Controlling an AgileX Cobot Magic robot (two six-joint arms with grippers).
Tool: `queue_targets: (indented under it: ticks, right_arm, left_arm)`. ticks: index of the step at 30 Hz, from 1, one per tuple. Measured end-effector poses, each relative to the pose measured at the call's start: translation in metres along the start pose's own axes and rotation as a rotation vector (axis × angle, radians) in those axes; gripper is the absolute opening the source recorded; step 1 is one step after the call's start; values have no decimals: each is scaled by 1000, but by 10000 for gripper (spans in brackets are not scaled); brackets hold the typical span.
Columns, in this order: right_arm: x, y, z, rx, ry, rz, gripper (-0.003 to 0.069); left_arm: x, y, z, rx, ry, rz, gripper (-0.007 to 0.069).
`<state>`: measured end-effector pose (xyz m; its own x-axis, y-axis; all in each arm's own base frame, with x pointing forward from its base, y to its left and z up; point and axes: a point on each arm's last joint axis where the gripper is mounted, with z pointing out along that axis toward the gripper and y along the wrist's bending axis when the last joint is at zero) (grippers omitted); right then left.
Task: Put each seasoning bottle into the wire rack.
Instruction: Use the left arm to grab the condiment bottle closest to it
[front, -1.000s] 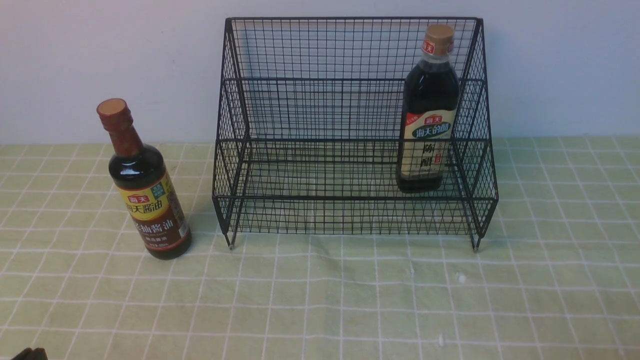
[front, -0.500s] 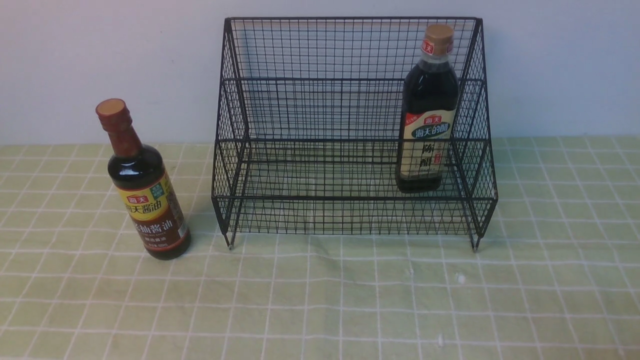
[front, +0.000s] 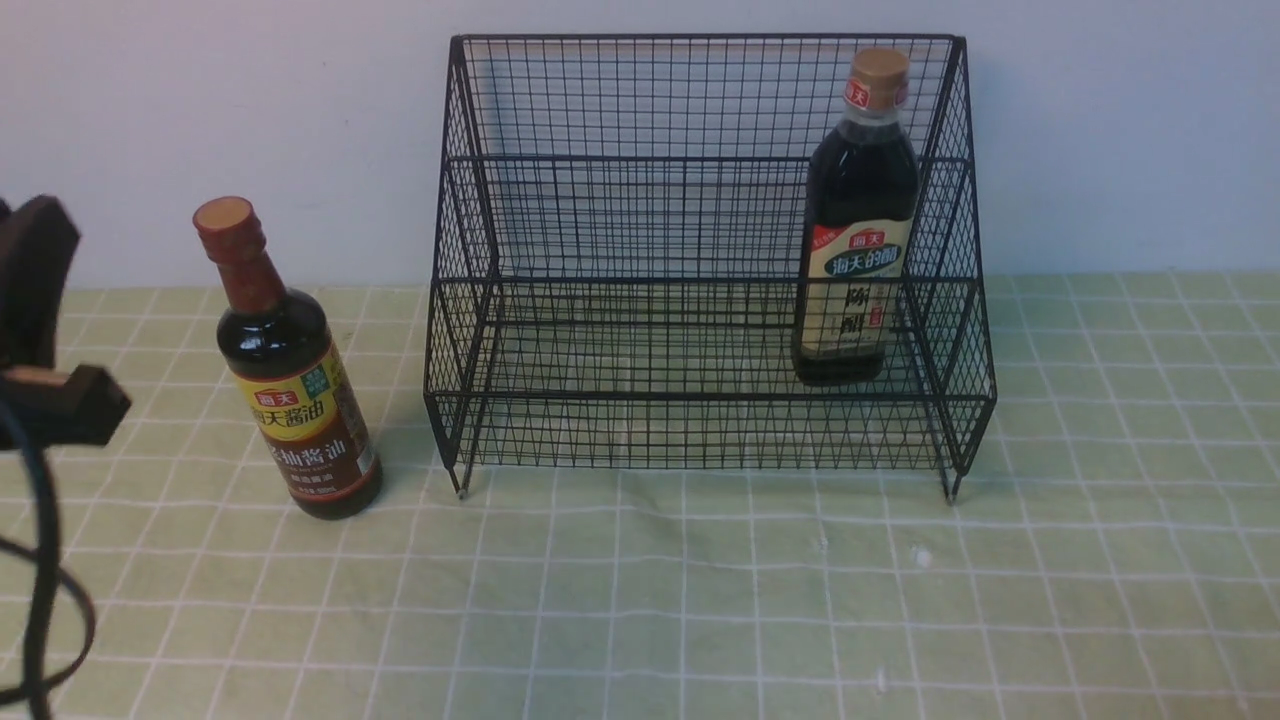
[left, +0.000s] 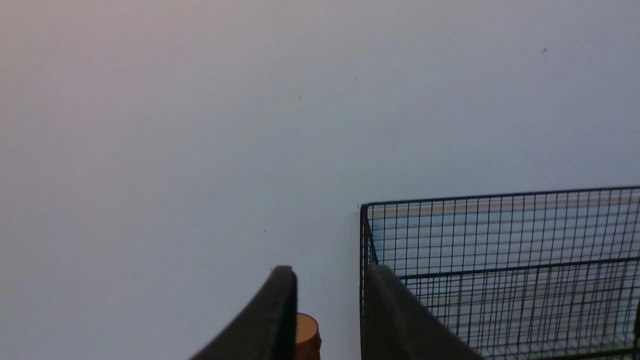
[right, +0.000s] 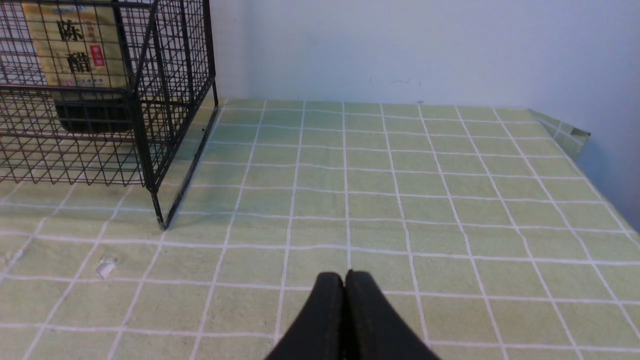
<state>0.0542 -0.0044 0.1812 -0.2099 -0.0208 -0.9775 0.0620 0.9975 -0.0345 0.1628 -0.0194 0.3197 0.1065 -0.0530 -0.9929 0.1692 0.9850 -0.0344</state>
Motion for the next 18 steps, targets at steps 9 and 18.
queue_targets:
  ticks: [9, 18]
  right_arm:
    - [0, 0, 0, 0, 0, 0, -15]
    - [0, 0, 0, 0, 0, 0, -15]
  left_arm:
    - [15, 8, 75, -4, 155, -14, 557]
    - [50, 16, 127, -10, 288, -27, 605]
